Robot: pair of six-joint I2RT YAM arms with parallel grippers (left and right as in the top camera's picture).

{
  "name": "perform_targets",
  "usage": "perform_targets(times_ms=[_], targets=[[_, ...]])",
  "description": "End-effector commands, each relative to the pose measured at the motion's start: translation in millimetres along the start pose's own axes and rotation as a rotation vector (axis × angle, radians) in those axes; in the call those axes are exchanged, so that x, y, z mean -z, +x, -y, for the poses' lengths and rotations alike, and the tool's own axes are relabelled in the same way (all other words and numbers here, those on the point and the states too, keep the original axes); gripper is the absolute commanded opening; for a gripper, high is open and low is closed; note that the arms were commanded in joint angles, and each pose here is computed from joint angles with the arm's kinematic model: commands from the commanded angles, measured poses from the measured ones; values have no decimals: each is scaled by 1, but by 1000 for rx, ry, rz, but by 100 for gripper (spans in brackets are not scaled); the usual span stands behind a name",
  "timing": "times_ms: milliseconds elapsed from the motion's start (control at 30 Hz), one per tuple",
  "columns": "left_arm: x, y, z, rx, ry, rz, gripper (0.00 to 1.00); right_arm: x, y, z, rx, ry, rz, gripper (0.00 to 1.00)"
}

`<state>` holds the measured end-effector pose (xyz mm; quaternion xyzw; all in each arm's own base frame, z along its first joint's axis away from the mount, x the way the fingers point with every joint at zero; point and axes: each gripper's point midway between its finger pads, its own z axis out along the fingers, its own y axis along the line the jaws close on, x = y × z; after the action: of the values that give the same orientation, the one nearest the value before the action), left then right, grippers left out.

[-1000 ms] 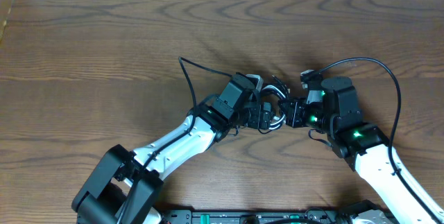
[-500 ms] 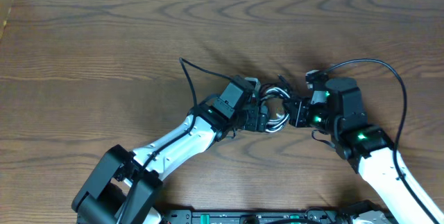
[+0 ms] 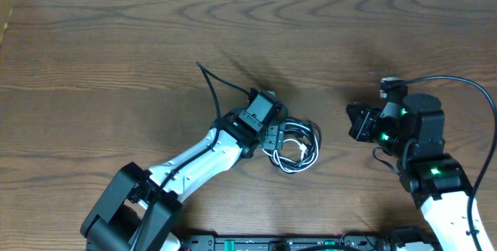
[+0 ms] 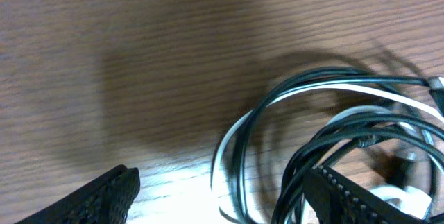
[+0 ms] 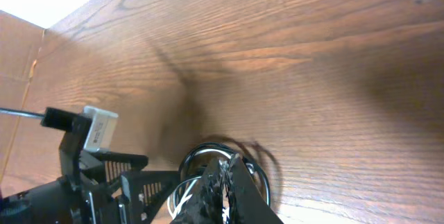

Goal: Untangle cables

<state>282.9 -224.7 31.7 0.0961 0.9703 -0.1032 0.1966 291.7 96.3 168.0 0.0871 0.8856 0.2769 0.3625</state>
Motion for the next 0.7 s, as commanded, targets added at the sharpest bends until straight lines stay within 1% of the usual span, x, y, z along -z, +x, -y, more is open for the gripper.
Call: perform_targets(times_ms=[0,167,233,500,600,667], targets=[[-4,4,-14,-12,-64,-4,81,8,-12,3,-5,17,42,1],[-5,0,-11,-10,-54,13,81,7,-4,8,-20,39,8,1],[-5,1,-8,-9,-37,4,81,6,3,16,-34,75,-19,1],[-1,7,39,-25,210,-43,82,-4,25,43,-76,190,-116,1],[4,15,58,-82,293,-69,82,-9,27,46,-81,199,-131,1],[5,22,66,-119,316,-86,82,-10,29,47,-85,203,-141,1]])
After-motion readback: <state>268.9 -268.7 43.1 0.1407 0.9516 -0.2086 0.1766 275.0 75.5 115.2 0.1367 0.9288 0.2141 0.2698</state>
